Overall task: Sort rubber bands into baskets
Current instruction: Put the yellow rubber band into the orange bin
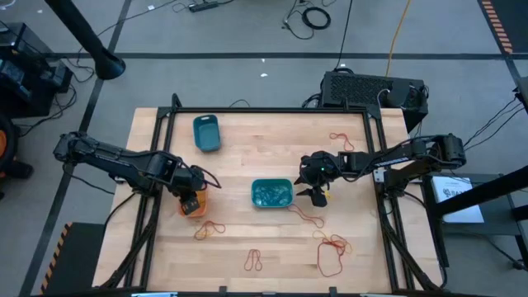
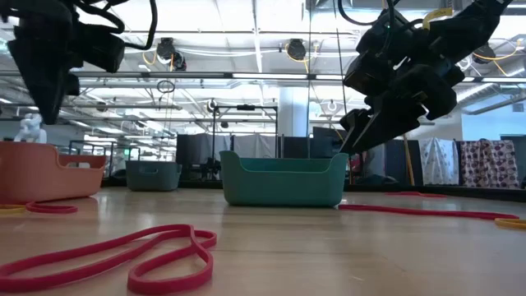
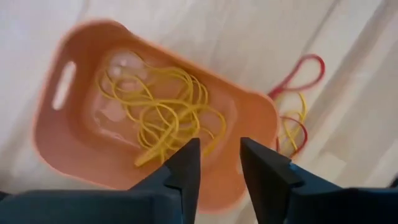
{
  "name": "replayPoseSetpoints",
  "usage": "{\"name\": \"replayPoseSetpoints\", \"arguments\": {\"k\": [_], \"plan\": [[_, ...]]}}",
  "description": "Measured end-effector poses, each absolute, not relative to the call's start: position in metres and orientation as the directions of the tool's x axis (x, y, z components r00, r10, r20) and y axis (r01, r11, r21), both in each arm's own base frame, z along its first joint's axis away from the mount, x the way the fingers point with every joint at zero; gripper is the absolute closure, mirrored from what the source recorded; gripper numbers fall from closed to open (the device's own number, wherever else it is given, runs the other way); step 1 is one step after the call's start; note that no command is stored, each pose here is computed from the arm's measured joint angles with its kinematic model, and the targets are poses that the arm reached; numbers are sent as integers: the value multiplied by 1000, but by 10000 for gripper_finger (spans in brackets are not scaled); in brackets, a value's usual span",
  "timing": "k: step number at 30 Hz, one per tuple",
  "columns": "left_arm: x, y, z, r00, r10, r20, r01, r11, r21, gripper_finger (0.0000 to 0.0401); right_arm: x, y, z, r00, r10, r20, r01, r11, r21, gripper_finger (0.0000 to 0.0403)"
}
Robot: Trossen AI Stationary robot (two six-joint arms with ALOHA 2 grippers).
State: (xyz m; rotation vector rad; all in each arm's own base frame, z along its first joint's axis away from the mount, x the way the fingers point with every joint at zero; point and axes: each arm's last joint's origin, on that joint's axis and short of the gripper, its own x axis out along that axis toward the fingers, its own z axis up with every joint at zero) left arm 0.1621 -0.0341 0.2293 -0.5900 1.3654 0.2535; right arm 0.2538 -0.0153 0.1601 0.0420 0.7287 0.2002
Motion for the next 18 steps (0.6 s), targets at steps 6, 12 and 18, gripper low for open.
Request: {"name": "replayPoseSetpoints", "arguments": {"k": [6,12,18], "plan": [[180,-35,235,399,-125,-908,-372,883,-286,280,254,-15,161,732,197,-653,-140,980,140,209],[217,-39,260,765,-79,-639,-40,985,-170,280,256,-7,165,709,278,-649,-65,941,332,209],[253,-47,256,867,-79,-492,161,979,126,280,255,28,171,582,374,-722,-38,899,435,209]]}}
